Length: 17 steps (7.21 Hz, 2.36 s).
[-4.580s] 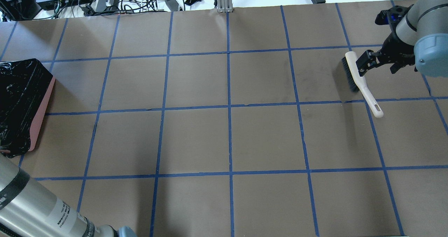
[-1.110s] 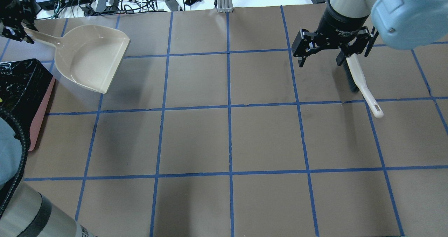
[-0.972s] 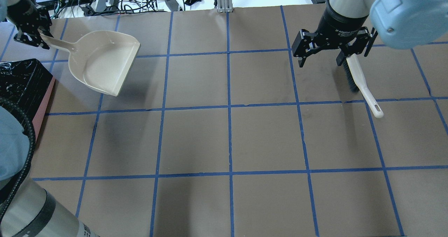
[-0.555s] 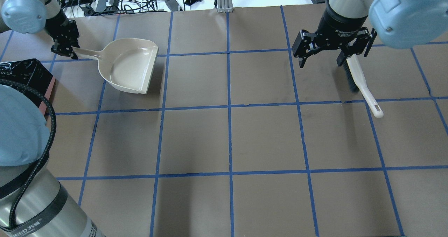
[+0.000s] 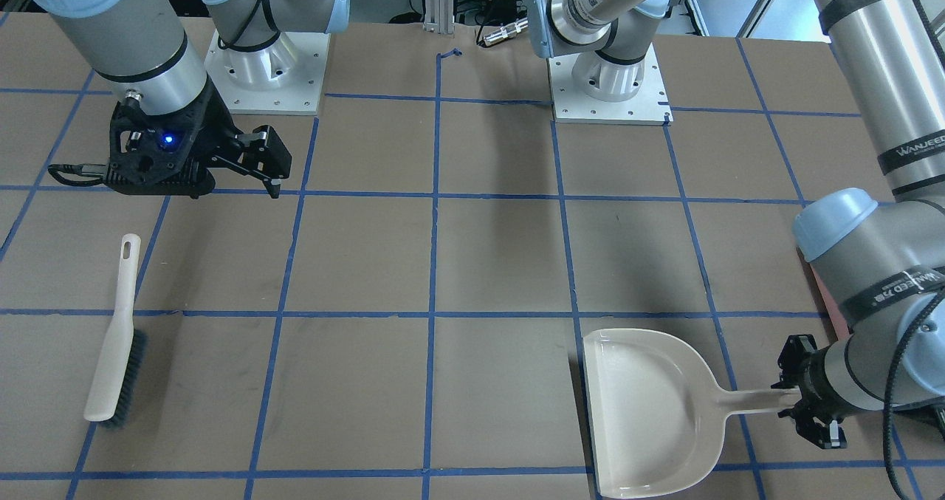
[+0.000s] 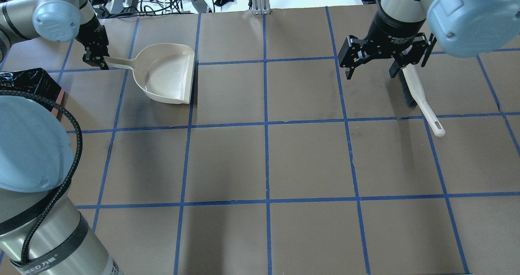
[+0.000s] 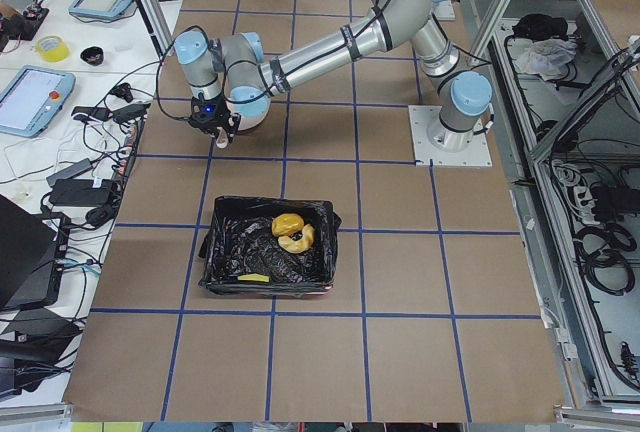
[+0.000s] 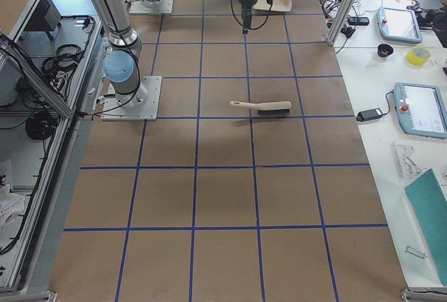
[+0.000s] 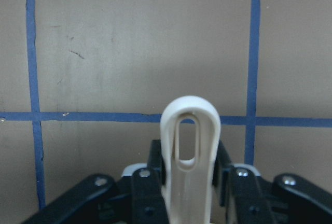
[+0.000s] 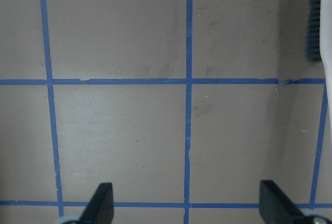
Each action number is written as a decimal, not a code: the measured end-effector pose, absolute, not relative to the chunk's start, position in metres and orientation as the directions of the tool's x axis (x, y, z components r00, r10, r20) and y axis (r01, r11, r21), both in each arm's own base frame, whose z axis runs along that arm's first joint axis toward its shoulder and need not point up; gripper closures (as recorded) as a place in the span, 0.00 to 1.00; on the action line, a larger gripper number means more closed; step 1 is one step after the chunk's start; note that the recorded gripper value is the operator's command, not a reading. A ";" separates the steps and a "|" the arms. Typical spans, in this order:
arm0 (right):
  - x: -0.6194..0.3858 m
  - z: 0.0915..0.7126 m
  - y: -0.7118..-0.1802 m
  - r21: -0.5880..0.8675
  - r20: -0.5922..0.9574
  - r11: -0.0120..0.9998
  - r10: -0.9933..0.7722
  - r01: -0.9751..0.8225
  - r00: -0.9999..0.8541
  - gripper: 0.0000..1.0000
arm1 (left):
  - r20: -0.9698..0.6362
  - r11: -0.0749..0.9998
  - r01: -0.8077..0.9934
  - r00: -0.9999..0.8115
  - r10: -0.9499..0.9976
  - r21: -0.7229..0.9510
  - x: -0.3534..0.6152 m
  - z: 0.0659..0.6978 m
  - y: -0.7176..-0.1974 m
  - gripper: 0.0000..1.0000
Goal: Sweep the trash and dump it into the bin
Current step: 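Swing the white dustpan away from the bin with the left gripper, then lower the dustpan flat onto the table with the left gripper, then open the left gripper and raise it off the dustpan handle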
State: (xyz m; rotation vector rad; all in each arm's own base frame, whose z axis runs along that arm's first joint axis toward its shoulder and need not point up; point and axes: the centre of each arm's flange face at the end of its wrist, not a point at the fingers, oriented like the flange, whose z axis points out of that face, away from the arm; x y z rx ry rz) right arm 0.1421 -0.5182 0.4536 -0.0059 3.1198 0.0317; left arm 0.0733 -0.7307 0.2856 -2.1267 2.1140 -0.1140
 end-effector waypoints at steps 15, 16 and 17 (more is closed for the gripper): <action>0.140 0.455 -0.518 0.016 -0.004 1.000 -0.003 -0.003 -1.000 0.00 | 0.037 0.056 -0.982 -0.064 -0.997 -0.179 0.050 0.266 -0.676 0.34; 0.137 0.456 -0.518 0.013 0.025 1.000 -0.005 -0.004 -1.000 0.00 | 0.038 0.055 -0.982 -0.063 -0.997 -0.179 0.051 0.267 -0.676 0.30; 0.135 0.457 -0.519 0.012 0.049 1.000 -0.008 -0.007 -0.999 0.00 | 0.044 0.054 -0.982 -0.063 -0.997 -0.181 0.051 0.270 -0.677 0.20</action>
